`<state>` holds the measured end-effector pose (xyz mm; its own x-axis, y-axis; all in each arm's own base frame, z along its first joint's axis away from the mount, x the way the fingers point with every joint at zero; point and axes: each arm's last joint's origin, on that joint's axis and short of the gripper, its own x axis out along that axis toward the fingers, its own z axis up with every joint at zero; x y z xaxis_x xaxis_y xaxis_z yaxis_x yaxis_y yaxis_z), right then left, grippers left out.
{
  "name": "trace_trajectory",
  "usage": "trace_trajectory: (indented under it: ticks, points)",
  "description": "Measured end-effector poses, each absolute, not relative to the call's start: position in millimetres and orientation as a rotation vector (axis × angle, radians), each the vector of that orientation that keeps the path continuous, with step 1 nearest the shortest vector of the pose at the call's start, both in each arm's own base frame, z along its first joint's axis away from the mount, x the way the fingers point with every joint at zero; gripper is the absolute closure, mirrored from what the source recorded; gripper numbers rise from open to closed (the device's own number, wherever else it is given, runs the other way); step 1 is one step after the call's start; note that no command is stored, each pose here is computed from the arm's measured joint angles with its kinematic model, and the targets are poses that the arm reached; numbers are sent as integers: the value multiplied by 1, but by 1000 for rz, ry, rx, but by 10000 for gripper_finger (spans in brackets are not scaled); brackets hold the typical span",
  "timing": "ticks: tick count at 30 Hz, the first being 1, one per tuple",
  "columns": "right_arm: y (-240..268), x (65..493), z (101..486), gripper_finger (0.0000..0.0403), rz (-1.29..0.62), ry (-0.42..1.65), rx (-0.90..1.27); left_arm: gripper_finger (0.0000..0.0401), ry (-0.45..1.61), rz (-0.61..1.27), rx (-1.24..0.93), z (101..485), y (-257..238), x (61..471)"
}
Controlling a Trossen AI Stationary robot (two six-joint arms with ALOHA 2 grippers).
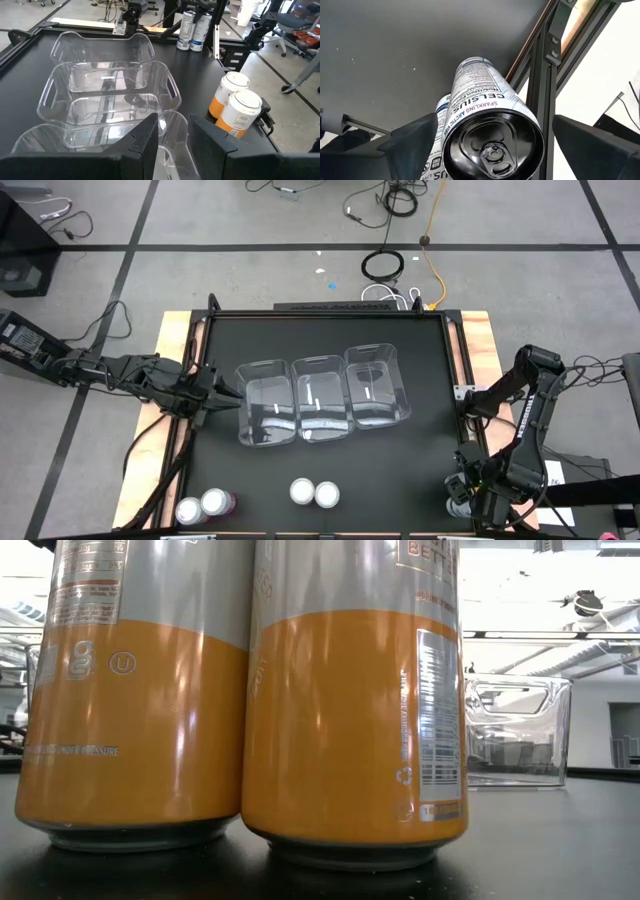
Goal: Sort soda cans
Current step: Put the top black soda can into the right transparent bin
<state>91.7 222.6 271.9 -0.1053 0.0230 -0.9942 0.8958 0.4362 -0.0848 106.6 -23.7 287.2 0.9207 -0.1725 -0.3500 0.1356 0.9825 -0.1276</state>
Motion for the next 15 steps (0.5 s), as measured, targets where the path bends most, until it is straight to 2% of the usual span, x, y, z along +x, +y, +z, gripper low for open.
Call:
trace_trajectory:
  ticks: [4,11,15]
  points:
    - [223,92,272,50,-916,1492,860,285,368,-159,-102,287,-24,107]
    - [225,93,272,133,-893,1496,874,285,368,-159,-101,287,-24,107]
    - [225,93,272,149,-890,1497,873,285,368,-159,-100,287,-24,107]
